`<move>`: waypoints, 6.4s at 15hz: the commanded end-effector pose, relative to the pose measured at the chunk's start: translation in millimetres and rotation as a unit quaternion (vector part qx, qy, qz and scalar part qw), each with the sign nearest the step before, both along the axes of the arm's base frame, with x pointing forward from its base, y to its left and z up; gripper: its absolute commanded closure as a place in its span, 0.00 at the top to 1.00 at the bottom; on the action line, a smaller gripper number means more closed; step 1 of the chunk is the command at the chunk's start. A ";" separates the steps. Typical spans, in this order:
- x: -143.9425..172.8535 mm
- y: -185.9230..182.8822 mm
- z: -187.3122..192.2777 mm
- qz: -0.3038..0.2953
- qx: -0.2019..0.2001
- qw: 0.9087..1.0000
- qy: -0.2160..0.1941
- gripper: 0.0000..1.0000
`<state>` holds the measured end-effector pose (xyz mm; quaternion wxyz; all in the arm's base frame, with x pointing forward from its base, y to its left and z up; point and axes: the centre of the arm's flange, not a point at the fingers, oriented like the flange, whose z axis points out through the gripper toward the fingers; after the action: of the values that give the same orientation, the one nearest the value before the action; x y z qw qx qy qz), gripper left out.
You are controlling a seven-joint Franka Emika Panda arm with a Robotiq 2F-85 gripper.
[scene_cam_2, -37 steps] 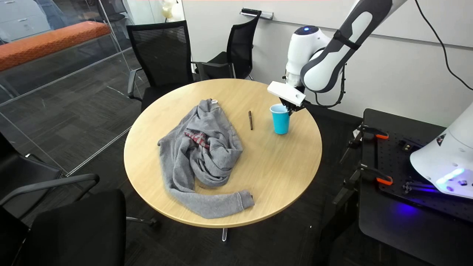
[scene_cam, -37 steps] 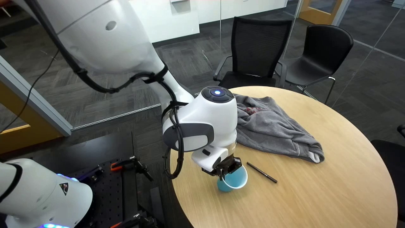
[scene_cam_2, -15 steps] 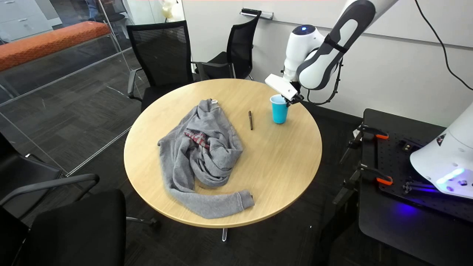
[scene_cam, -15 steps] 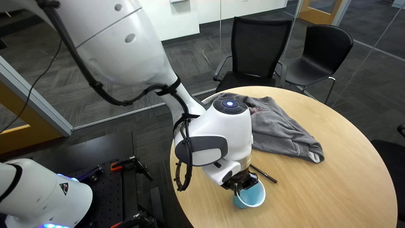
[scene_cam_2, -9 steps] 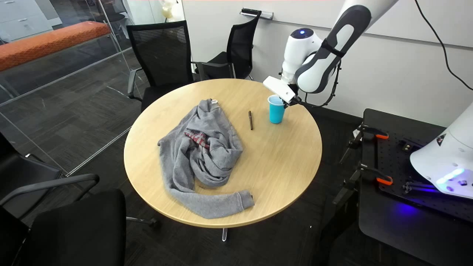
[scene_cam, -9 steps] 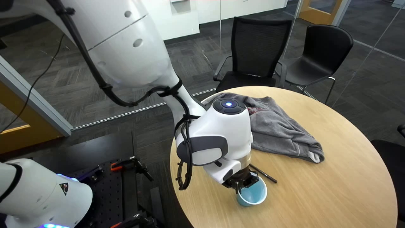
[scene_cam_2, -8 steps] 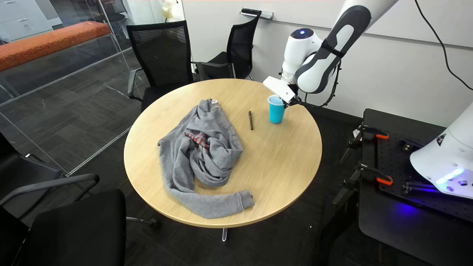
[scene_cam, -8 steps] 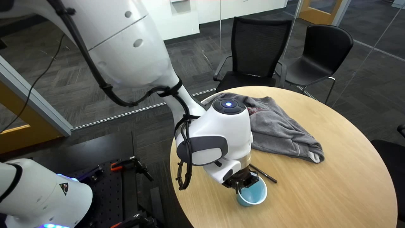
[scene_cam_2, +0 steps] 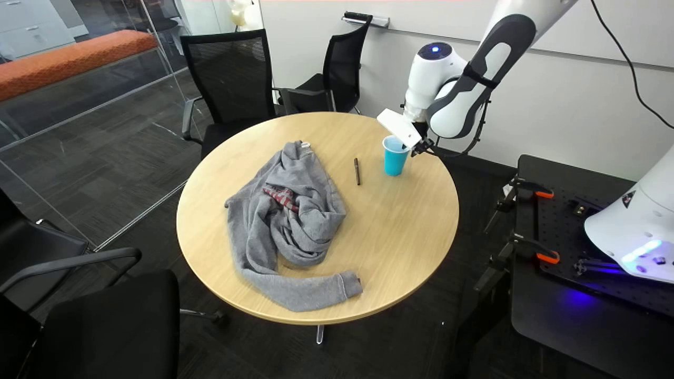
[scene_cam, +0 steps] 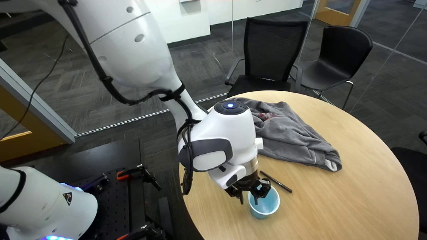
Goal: Put the pen in the cup
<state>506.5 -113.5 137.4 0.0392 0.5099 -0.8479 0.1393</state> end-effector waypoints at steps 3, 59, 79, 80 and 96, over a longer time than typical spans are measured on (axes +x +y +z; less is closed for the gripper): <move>-31.5 24.3 36.7 -0.014 -0.047 0.998 -0.038 0.90; 141.9 94.2 28.1 0.531 0.048 0.829 0.168 1.00; 171.5 70.4 -53.1 0.433 0.082 0.883 0.160 1.00; 174.4 69.6 -56.7 0.424 0.078 0.888 0.159 1.00; 179.1 21.3 -73.9 0.344 0.065 0.927 0.131 1.00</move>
<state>678.9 -90.4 66.1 0.0791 0.7912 -0.6062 0.0139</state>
